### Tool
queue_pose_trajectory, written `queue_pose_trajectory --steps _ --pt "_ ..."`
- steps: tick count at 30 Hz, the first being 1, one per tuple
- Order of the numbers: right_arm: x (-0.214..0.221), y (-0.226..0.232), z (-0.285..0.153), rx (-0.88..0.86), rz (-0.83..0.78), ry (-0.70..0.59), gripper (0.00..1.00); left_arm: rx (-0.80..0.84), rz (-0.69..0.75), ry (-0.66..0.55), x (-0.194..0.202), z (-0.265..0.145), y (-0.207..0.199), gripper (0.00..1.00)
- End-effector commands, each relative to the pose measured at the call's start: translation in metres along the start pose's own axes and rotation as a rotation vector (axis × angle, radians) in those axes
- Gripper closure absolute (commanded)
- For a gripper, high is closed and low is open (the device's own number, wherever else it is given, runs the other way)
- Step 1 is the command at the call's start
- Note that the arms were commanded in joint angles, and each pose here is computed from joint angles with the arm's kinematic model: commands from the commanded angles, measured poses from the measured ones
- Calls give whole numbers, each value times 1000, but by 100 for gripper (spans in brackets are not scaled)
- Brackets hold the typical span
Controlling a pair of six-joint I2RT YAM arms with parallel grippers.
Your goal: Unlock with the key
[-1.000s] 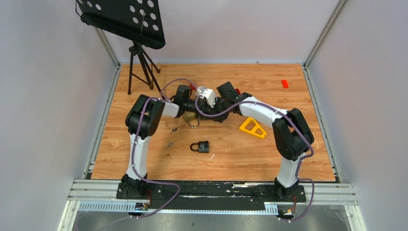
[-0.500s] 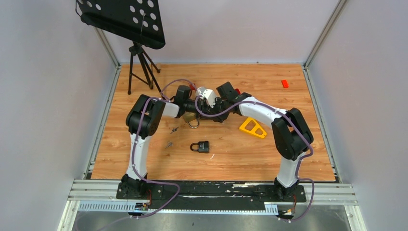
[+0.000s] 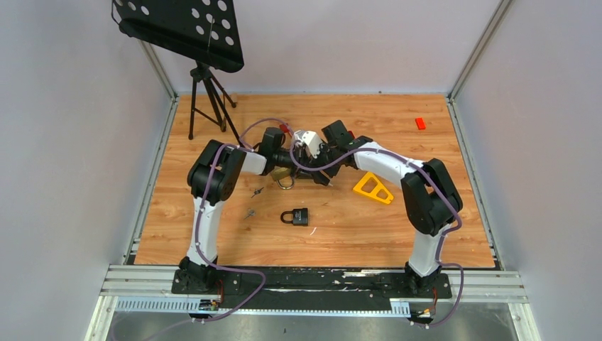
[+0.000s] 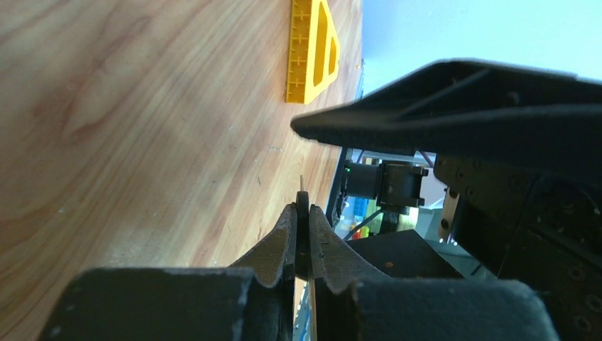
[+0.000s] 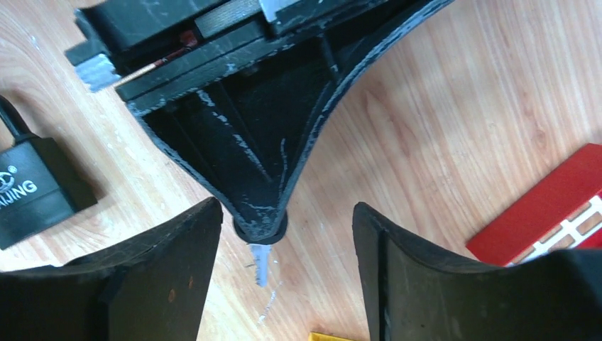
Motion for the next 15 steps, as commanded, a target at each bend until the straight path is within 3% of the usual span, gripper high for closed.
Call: queue_pose_trajectory --steps 1,6,15 --pt "-7 -3 -19 -5 3 -34 28 30 55 21 2 0 -13 100" --pt "-7 -1 -34 -56 31 -56 22 28 76 21 1 -2 -16 100" --pt "-5 29 -81 -266 26 -123 27 -54 314 73 -1 -22 -42 100"
Point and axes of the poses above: each gripper's point midway between its finger pads, its own z axis out along the fingers, its own y axis along the line the jaws close on, x = y × z, the point moved 2 cm from there along -z, back along the fingers, and after that the axes turned 7 degrees about z, right-handed, at the moved point
